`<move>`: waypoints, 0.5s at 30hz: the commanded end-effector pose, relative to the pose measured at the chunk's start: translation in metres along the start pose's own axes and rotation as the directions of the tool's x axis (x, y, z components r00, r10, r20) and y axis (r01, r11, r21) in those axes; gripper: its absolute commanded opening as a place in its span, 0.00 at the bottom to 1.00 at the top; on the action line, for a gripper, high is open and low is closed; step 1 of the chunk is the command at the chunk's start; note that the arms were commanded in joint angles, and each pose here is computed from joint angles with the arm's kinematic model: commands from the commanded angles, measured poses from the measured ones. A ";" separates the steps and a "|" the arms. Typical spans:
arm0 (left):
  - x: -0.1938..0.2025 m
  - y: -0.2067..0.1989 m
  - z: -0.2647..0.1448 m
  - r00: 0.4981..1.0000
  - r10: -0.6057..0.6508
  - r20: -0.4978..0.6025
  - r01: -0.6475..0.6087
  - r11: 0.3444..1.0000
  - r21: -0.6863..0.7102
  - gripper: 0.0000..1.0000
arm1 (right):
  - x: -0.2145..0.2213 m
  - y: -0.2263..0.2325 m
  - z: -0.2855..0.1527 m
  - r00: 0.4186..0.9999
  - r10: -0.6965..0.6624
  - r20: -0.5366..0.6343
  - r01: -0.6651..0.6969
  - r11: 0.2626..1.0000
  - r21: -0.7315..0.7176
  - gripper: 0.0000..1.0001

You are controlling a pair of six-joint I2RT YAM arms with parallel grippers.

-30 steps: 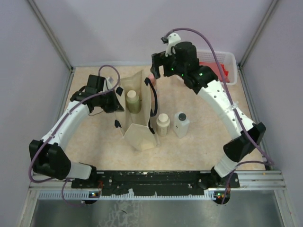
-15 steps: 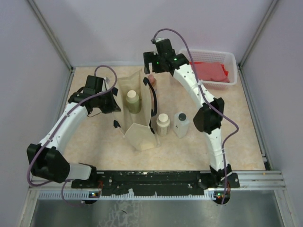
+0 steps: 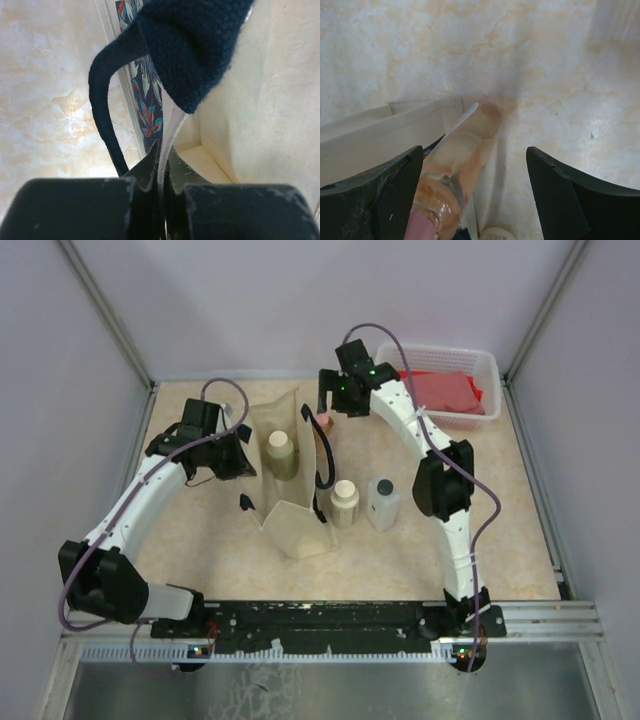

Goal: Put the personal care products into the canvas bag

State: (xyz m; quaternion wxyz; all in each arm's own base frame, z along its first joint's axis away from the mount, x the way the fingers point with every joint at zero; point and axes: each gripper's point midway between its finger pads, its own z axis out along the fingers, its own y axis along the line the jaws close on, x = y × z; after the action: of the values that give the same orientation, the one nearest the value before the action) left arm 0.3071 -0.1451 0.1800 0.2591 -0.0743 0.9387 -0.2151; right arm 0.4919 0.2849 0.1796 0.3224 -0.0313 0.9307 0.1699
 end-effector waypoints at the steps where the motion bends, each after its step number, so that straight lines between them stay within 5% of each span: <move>1: -0.002 -0.004 0.003 0.999 0.033 -0.018 -0.033 0.999 0.012 0.05 | -0.011 0.026 -0.026 0.999 0.029 0.045 -0.025 0.996 -0.084 0.83; 15: -0.003 -0.003 0.005 0.998 0.052 -0.020 -0.052 0.999 0.010 0.05 | -0.007 0.033 -0.019 0.999 0.004 0.039 -0.001 0.997 -0.075 0.85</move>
State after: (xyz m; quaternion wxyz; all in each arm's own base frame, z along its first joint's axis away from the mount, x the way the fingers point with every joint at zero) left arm 0.3083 -0.1471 0.1760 0.2507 -0.0600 0.9420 -0.2151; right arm 0.4757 0.3021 0.1661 0.2951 -0.0327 0.9369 0.1847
